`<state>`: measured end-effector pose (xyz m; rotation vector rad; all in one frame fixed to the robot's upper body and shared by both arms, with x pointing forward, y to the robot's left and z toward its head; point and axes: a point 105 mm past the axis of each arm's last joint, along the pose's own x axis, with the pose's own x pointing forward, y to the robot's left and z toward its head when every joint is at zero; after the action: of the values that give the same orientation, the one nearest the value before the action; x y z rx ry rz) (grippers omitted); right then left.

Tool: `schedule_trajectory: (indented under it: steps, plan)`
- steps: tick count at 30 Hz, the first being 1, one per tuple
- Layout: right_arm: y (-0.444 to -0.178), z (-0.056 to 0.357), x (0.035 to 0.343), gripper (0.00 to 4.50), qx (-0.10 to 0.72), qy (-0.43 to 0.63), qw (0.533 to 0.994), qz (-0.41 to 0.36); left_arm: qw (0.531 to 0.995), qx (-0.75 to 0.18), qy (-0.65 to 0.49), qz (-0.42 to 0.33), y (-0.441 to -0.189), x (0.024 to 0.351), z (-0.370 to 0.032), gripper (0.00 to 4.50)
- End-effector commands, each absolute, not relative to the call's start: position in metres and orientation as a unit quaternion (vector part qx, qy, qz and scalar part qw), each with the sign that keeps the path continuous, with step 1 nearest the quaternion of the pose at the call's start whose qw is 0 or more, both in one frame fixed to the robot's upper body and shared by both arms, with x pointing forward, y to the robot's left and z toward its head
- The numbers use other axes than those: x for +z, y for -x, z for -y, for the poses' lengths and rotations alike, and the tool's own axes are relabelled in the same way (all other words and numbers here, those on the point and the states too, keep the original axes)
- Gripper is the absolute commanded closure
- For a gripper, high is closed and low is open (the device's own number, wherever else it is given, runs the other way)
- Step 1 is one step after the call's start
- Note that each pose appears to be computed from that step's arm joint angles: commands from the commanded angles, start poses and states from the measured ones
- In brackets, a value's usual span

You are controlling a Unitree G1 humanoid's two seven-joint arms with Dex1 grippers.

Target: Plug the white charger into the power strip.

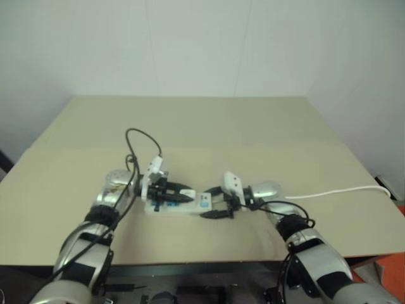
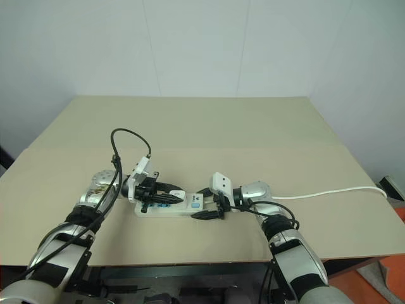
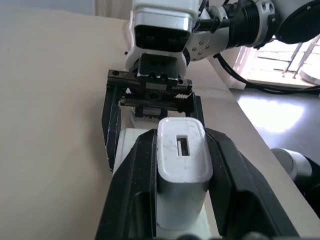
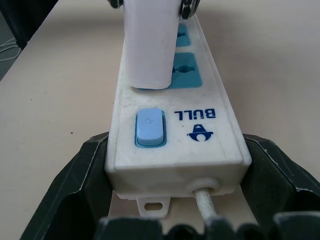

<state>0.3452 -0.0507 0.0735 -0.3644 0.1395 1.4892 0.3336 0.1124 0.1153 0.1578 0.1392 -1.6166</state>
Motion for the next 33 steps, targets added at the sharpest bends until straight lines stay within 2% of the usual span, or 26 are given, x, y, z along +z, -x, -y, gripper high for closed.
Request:
schedule_trajectory:
  steps: [1, 13, 15, 20, 24, 30, 33]
  plan:
    - [-0.350, 0.073, 0.055, 1.09, 0.638, 0.174, 0.743, -0.104, 0.689, -0.711, -0.073, -0.119, -0.328, 0.089, -0.123, 3.45]
    - [-0.352, 0.071, 0.054, 1.09, 0.633, 0.179, 0.746, -0.106, 0.709, -0.693, -0.047, -0.123, -0.327, 0.081, -0.129, 3.45]
    - [-0.352, 0.072, 0.054, 1.09, 0.632, 0.179, 0.746, -0.107, 0.710, -0.693, -0.047, -0.118, -0.327, 0.082, -0.128, 2.74]
    - [-0.353, 0.073, 0.053, 1.09, 0.630, 0.180, 0.748, -0.108, 0.725, -0.681, -0.045, -0.091, -0.335, 0.091, -0.128, 1.34]
    - [-0.353, 0.074, 0.053, 1.09, 0.628, 0.182, 0.748, -0.110, 0.731, -0.679, -0.033, -0.063, -0.344, 0.117, -0.135, 0.08]
    - [-0.356, 0.081, 0.057, 1.09, 0.626, 0.177, 0.751, -0.116, 0.744, -0.665, -0.044, -0.047, -0.350, 0.149, -0.156, 0.03]
    - [-0.360, 0.089, 0.065, 1.09, 0.614, 0.193, 0.759, -0.094, 0.753, -0.656, -0.041, -0.033, -0.351, 0.166, -0.168, 0.03]
